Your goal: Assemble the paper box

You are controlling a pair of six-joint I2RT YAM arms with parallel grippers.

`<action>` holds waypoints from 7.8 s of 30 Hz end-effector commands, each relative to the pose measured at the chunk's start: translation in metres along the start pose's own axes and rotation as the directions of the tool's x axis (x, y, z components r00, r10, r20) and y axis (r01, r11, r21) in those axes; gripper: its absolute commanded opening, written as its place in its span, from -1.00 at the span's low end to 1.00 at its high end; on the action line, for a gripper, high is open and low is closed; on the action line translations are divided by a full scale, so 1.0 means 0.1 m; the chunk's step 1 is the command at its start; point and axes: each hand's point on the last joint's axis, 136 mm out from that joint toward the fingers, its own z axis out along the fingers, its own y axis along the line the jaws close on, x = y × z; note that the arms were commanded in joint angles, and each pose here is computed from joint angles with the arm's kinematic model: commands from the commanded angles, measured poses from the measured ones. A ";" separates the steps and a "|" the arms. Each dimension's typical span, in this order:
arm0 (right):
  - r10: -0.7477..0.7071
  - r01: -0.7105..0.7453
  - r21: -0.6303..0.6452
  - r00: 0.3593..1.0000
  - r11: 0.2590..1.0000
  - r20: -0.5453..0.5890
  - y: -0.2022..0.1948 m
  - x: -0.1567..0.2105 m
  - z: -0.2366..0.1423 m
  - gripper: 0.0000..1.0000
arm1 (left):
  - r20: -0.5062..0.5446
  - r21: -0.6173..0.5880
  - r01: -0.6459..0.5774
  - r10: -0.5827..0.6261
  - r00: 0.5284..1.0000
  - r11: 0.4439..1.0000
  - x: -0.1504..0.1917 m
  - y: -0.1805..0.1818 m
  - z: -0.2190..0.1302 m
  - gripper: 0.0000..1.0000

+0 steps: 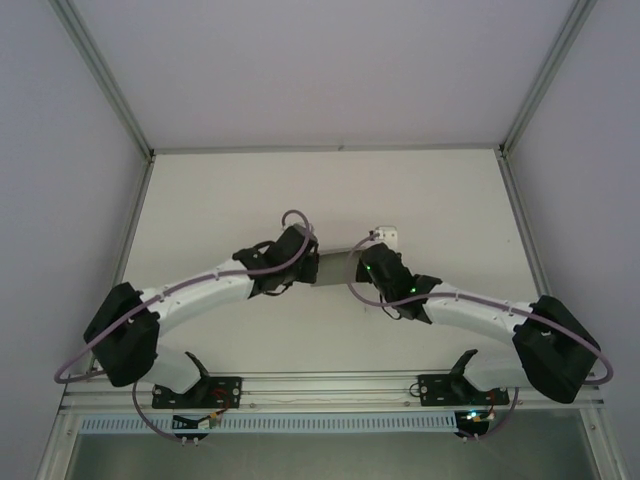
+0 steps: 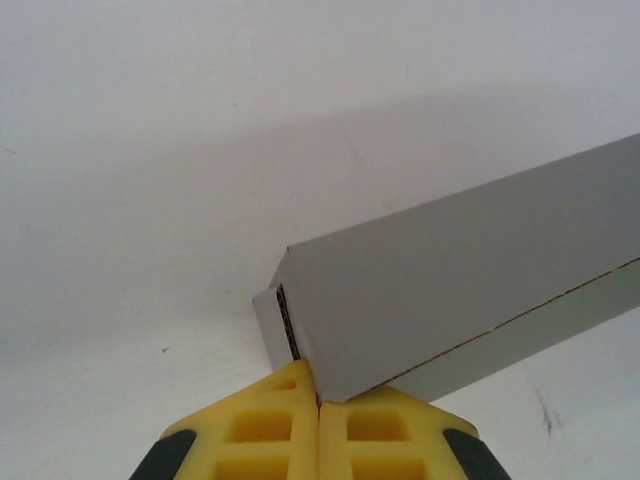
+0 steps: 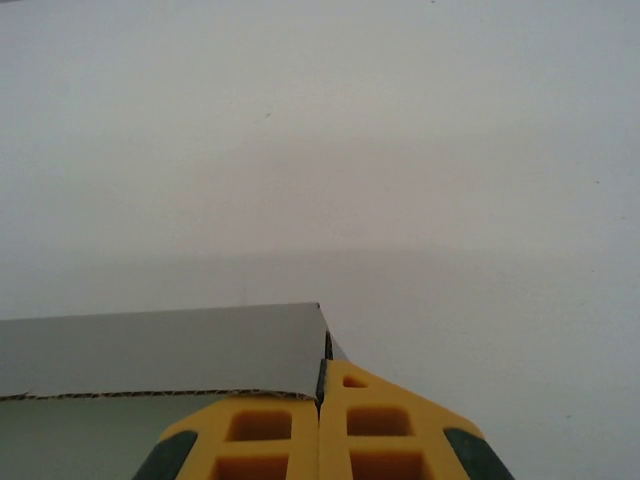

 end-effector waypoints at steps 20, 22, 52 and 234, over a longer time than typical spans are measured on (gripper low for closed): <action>0.124 -0.142 -0.053 0.959 0.988 -0.255 0.03 -0.18 -0.53 0.53 | -0.118 -0.180 -0.123 0.103 0.988 0.976 0.83 0.26 0.26 -1.00; 0.178 -0.187 -0.012 0.953 0.982 -0.243 -0.05 -0.29 -0.46 0.56 | -0.115 -0.196 -0.132 0.111 0.987 0.972 0.81 0.28 0.25 -1.00; 0.187 -0.187 0.030 0.934 0.982 -0.305 -0.42 0.60 0.16 0.03 | -0.157 0.001 -0.304 0.300 0.941 0.953 0.46 -0.21 -0.07 -0.46; 0.031 -0.060 0.106 0.966 0.993 0.257 -2.10 -0.51 0.52 1.00 | 0.527 -0.262 0.164 -0.001 0.850 0.951 -0.61 2.75 0.18 1.00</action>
